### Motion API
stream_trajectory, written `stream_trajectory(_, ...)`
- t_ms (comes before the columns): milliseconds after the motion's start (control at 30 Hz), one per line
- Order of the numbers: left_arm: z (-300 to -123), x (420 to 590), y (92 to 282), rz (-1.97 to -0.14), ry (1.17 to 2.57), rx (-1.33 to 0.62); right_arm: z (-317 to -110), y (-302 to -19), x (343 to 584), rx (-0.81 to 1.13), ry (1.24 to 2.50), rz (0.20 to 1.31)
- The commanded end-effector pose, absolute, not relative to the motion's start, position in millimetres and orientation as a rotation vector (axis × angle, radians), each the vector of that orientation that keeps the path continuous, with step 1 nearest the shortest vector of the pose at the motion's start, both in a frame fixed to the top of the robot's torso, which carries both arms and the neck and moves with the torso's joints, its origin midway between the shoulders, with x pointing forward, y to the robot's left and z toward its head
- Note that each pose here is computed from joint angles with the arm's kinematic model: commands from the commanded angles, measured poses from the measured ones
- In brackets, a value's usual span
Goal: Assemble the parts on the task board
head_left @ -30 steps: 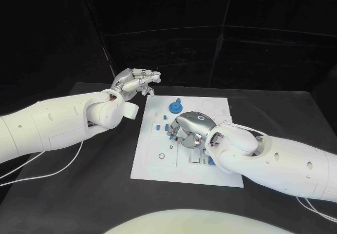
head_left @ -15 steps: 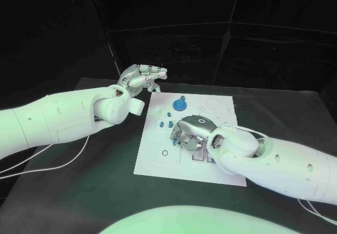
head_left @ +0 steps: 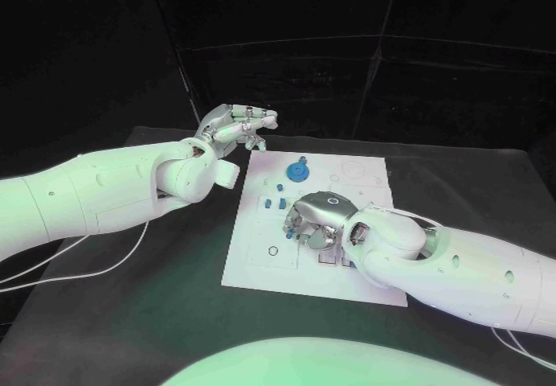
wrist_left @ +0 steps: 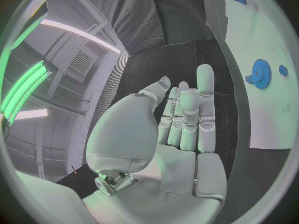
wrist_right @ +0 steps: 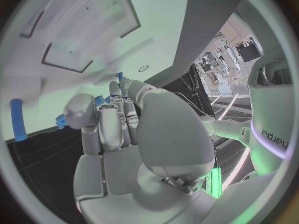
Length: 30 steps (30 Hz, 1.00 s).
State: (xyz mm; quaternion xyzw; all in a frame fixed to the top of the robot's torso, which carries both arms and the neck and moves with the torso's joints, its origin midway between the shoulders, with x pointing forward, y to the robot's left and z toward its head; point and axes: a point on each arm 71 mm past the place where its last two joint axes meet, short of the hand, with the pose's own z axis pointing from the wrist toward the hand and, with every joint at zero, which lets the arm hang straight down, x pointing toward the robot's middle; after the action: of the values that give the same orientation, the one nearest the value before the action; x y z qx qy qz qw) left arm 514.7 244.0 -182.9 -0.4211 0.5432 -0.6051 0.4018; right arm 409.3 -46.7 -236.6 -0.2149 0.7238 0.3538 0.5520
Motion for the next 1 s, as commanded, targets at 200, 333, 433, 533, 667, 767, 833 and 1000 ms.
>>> stream_trajectory(200, -181.0, 515.2, 243.3, -1.544, 1.368, -1.052, -237.4, -44.9, 409.1, -0.528, 1.705, 0.829)
stream_trajectory(333, -181.1, 515.2, 243.1, -1.545, 1.370, -1.053, -237.2, -44.2, 409.4, -0.527, 1.700, 0.826)
stream_trajectory(433, -181.2, 515.3, 243.0, -1.545, 1.372, -1.053, -237.4, -44.2, 409.7, -0.528, 1.699, 0.820)
stream_trajectory(533, -181.3, 515.3, 242.8, -1.546, 1.374, -1.054, -237.4, -43.9, 409.8, -0.529, 1.699, 0.818)
stream_trajectory(667, -181.4, 515.3, 242.6, -1.546, 1.376, -1.054, -238.0, -41.4, 408.9, -0.540, 1.708, 0.816)
stream_trajectory(767, -181.4, 515.2, 242.2, -1.547, 1.378, -1.055, -240.7, -39.5, 408.7, -0.563, 1.739, 0.789)
stream_trajectory(833, -181.4, 515.2, 242.0, -1.548, 1.378, -1.055, -242.0, -39.4, 409.1, -0.571, 1.752, 0.771)
stream_trajectory(1000, -181.3, 515.1, 241.9, -1.553, 1.379, -1.053, -244.4, -40.2, 410.2, -0.583, 1.774, 0.740)
